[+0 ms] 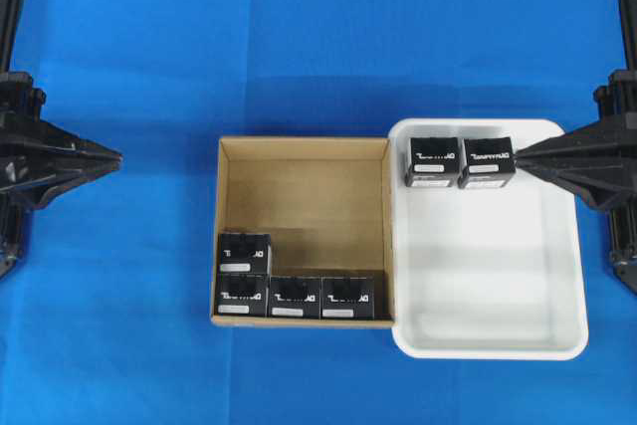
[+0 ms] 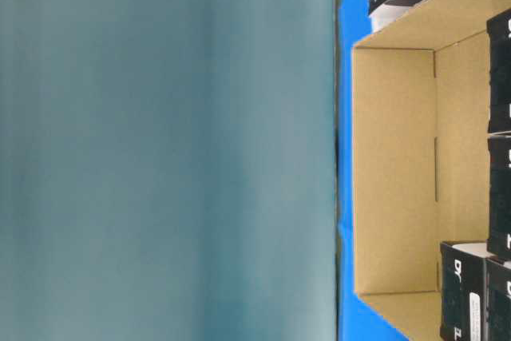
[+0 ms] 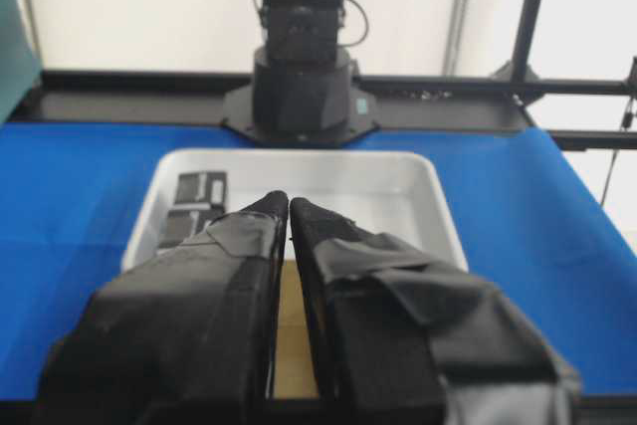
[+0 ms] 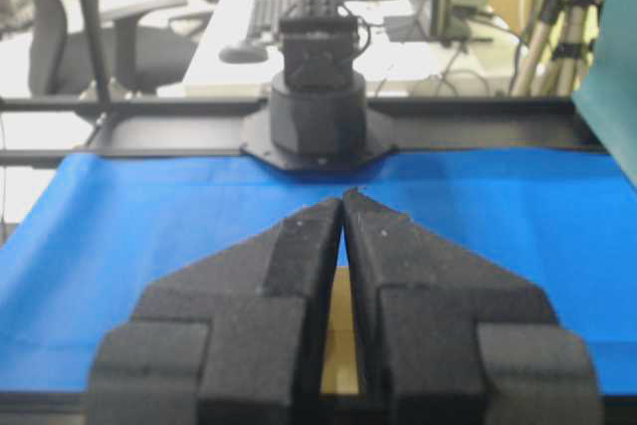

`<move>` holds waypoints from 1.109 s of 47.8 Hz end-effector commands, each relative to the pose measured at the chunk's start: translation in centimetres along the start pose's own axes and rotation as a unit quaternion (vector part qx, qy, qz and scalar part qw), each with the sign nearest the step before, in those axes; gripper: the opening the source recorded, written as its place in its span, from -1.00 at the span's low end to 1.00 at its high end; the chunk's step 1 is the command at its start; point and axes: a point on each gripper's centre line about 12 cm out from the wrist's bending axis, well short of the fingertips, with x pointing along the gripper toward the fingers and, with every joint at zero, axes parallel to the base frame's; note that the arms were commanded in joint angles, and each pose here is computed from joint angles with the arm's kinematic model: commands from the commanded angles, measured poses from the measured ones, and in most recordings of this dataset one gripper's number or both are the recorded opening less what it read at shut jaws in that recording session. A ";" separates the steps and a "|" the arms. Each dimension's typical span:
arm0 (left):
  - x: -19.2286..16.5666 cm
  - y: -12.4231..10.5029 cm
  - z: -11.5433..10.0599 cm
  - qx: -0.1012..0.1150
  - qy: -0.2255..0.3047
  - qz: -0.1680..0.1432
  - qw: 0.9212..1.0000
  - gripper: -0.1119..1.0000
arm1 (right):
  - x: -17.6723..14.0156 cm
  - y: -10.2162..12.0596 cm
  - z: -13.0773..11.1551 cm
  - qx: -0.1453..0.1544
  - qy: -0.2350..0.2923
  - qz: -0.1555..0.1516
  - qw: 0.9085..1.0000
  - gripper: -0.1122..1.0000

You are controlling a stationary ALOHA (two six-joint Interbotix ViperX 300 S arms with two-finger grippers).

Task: Pick the box from inside the cardboard box.
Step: 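Lift the right arm and swing it left over the cardboard box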

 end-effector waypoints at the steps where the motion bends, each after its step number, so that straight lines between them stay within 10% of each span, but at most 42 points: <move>1: 0.2 -0.1 0.8 0.004 0.003 -0.003 1.000 -0.54 | 0.3 0.0 0.5 0.014 -0.005 0.000 1.000 -0.54; 12: -0.2 -0.1 2.2 0.005 0.061 -0.002 0.998 -0.84 | 2.0 -0.4 0.2 0.132 0.061 -0.023 0.989 -0.75; 28: -1.6 0.0 2.7 0.004 0.111 0.000 0.994 -0.89 | 7.2 0.1 -0.2 0.157 0.235 -0.026 0.959 -0.78; 38: -1.8 0.0 2.2 0.005 0.133 -0.001 0.991 -0.89 | 11.6 -0.1 -0.8 0.197 0.347 -0.046 0.916 -0.78; 53: -2.2 0.0 1.3 0.002 0.174 0.001 0.985 -0.89 | 18.9 -0.6 -2.9 0.178 0.512 -0.048 0.839 -0.78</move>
